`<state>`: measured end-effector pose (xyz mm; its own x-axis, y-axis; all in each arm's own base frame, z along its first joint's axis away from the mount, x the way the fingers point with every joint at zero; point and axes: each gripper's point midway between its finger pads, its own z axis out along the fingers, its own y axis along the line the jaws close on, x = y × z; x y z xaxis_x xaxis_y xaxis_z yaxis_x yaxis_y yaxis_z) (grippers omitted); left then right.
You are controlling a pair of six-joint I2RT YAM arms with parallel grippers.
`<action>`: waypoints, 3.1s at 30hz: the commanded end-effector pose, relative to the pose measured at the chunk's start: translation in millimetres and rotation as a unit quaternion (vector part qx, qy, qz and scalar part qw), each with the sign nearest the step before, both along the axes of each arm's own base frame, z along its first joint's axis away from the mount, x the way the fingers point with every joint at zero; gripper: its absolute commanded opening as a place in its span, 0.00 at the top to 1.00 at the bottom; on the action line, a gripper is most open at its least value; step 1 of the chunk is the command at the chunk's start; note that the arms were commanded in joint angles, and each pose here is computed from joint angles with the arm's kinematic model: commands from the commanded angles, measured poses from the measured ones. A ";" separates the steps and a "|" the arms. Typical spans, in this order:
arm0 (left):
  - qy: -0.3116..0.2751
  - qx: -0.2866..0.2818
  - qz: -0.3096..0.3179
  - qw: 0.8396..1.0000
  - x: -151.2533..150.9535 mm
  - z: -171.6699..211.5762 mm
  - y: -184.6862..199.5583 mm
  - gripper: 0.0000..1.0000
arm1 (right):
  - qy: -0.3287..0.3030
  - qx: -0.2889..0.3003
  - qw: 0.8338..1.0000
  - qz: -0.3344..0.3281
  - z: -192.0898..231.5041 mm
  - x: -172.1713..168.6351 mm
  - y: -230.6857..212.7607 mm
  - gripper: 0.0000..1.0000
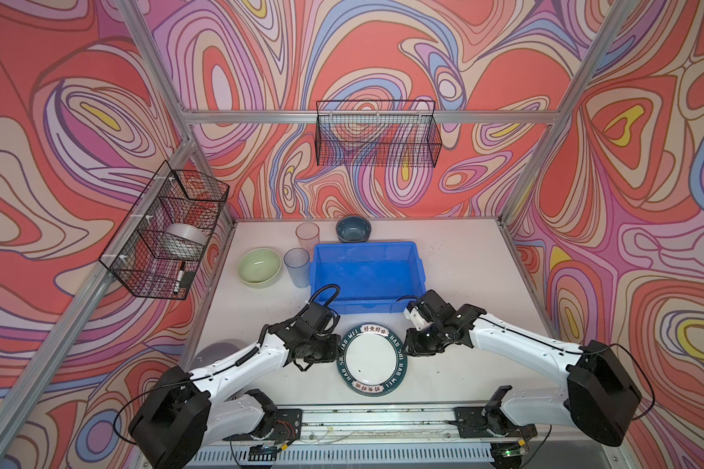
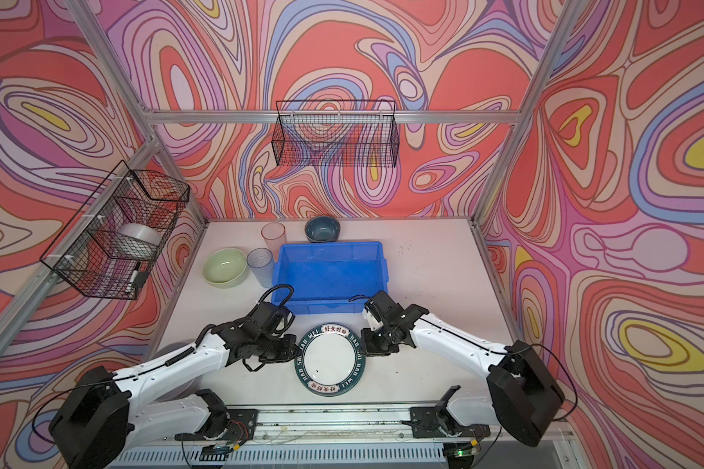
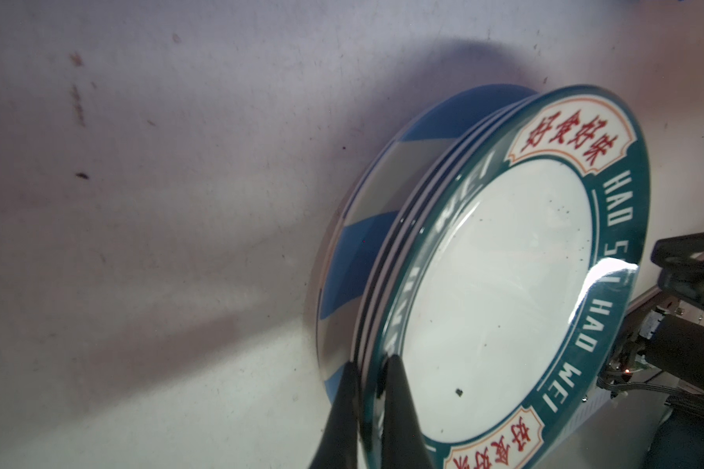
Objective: Place the mixed dishes into the plastic bin
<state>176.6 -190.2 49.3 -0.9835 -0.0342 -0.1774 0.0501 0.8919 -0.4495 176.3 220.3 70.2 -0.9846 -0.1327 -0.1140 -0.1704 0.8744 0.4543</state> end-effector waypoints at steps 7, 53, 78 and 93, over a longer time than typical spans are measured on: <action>0.028 0.049 0.013 0.998 -12.8 -16.4 20.1 1.00 | 0.011 0.010 1.000 0.009 -11.2 0.9 8.4 0.74; 0.084 0.033 -0.014 0.996 -41.5 -44.0 19.7 0.98 | 0.020 0.223 0.974 0.025 12.8 4.2 67.5 0.77; -0.047 0.049 0.067 0.995 16.4 54.4 48.1 0.65 | -0.029 0.213 0.975 0.059 54.6 24.1 77.8 1.00; -0.113 0.054 0.118 0.985 86.7 106.8 82.2 0.59 | -0.136 0.200 0.969 0.036 134.6 94.0 82.1 1.00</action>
